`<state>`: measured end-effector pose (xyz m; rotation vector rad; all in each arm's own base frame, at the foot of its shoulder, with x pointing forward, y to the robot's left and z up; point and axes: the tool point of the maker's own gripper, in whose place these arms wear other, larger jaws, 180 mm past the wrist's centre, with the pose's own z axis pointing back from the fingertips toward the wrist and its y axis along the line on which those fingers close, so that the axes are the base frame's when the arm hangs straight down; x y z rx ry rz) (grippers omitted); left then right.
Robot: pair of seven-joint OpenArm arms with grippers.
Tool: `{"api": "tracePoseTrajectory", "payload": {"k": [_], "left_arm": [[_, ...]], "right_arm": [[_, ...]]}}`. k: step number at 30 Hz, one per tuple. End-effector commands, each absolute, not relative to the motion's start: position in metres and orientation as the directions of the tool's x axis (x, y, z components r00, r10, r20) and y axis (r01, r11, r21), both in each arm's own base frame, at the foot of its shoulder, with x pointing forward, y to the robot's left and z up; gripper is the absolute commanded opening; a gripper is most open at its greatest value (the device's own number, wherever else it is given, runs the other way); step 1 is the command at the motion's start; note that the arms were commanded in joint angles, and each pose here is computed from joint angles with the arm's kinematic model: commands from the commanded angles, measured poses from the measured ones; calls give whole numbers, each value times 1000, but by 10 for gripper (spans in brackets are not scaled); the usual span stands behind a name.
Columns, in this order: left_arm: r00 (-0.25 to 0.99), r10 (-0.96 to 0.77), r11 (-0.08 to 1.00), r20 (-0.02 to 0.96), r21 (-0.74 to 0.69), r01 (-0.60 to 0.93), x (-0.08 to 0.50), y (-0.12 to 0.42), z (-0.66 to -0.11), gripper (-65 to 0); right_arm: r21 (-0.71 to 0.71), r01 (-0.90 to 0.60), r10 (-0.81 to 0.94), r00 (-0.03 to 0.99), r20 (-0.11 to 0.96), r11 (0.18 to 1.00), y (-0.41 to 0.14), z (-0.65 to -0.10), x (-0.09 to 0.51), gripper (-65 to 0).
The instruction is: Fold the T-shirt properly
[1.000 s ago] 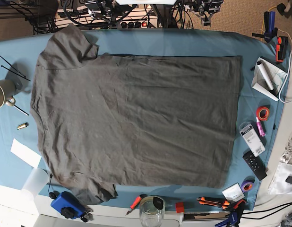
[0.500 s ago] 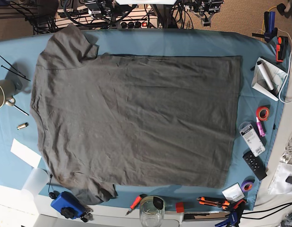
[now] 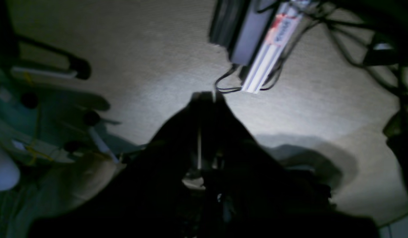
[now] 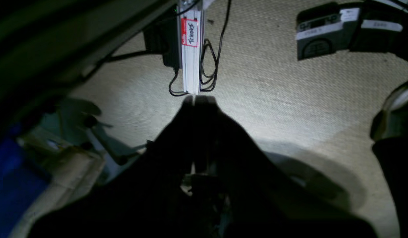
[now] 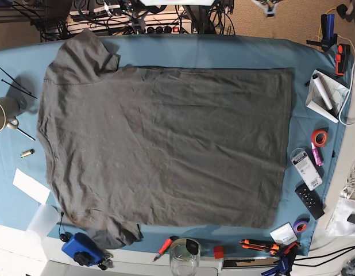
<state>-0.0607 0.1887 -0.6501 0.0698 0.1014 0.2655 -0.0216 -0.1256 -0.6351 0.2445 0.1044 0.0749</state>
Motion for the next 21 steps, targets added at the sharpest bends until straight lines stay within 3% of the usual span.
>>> {"api": "tracePoseTrajectory", "payload": {"k": [1, 15, 21], "left_arm": [[961, 266, 961, -78, 102, -258, -64, 202, -647, -650], [947, 316, 933, 54, 162, -321, -92, 267, -602, -650], [960, 262, 949, 95, 154, -274, -97, 265, -574, -650]], "right_arm": [[236, -64, 85, 993, -79, 970, -132, -633, -20, -650], [145, -139, 145, 989, -29, 980, -177, -590, -73, -650], [124, -50, 47, 999, 27, 991, -191, -556, -78, -650]]}}
